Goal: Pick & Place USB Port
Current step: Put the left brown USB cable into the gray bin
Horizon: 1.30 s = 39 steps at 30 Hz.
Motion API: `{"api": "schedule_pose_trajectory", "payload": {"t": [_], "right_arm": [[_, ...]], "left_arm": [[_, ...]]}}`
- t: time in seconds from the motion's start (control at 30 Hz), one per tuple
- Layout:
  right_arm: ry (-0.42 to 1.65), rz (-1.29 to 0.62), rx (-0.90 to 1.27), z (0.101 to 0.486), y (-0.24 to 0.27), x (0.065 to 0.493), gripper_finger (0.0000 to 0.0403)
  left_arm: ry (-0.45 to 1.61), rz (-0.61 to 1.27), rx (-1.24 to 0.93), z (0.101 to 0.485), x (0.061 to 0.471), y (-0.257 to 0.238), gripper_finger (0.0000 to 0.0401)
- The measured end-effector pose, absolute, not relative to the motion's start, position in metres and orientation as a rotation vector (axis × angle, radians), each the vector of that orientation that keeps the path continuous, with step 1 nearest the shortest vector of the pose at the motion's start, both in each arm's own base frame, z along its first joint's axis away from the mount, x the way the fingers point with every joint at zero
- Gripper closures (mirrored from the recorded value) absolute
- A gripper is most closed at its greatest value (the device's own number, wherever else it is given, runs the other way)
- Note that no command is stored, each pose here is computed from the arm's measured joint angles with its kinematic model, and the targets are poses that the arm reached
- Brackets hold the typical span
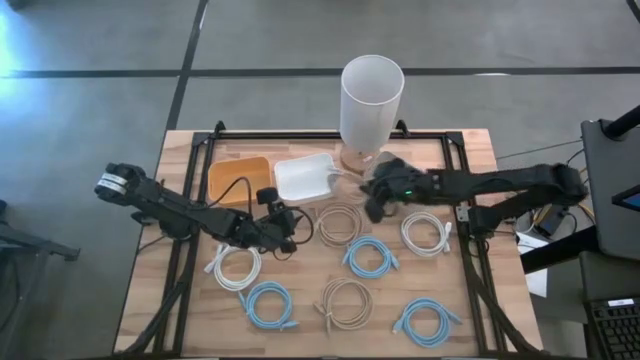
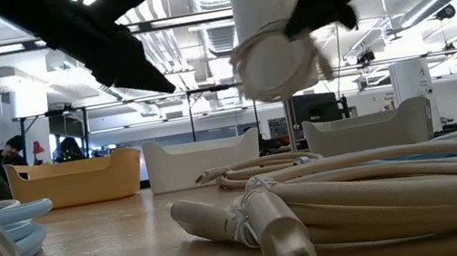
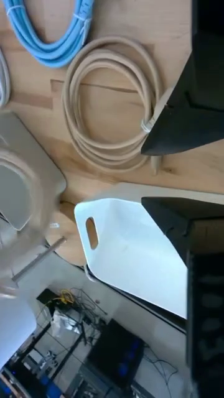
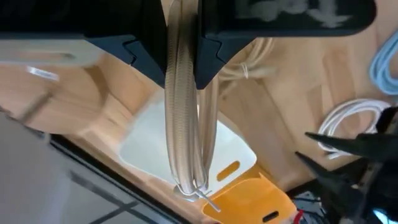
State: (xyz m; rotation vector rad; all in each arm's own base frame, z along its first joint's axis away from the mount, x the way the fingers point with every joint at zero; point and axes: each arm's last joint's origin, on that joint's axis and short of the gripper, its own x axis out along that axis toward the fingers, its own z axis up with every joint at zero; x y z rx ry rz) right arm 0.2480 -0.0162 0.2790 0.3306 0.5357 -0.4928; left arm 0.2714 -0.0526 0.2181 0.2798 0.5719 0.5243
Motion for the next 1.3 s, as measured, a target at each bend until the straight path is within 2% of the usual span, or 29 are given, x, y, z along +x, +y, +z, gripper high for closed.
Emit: {"api": "schedule_pose_trajectory", "payload": {"t": [0.27,0.5,0.7,0.97,1.3], "right_arm": [[0.561,-0.592,0.371,0.275,-0.024,0.182,0.0357],[0.573,-0.697,0.370,0.248,-0.036,0.155,0.0358],[0.632,-0.787,0.317,0.222,-0.050,0.147,0.0355],[0.630,-0.656,0.359,0.209,-0.059,0.152,0.0354],[0.737,-0.727,0.397,0.195,-0.068,0.151,0.0353]], "left_arm": [[0.574,0.548,0.262,0.218,0.272,-0.047,0.0266],[0.577,0.569,0.255,0.218,0.273,-0.041,0.0266],[0.580,0.571,0.250,0.218,0.274,-0.038,0.0266],[0.581,0.579,0.248,0.218,0.274,-0.036,0.0266],[0.582,0.580,0.248,0.218,0.274,-0.036,0.0266]]}}
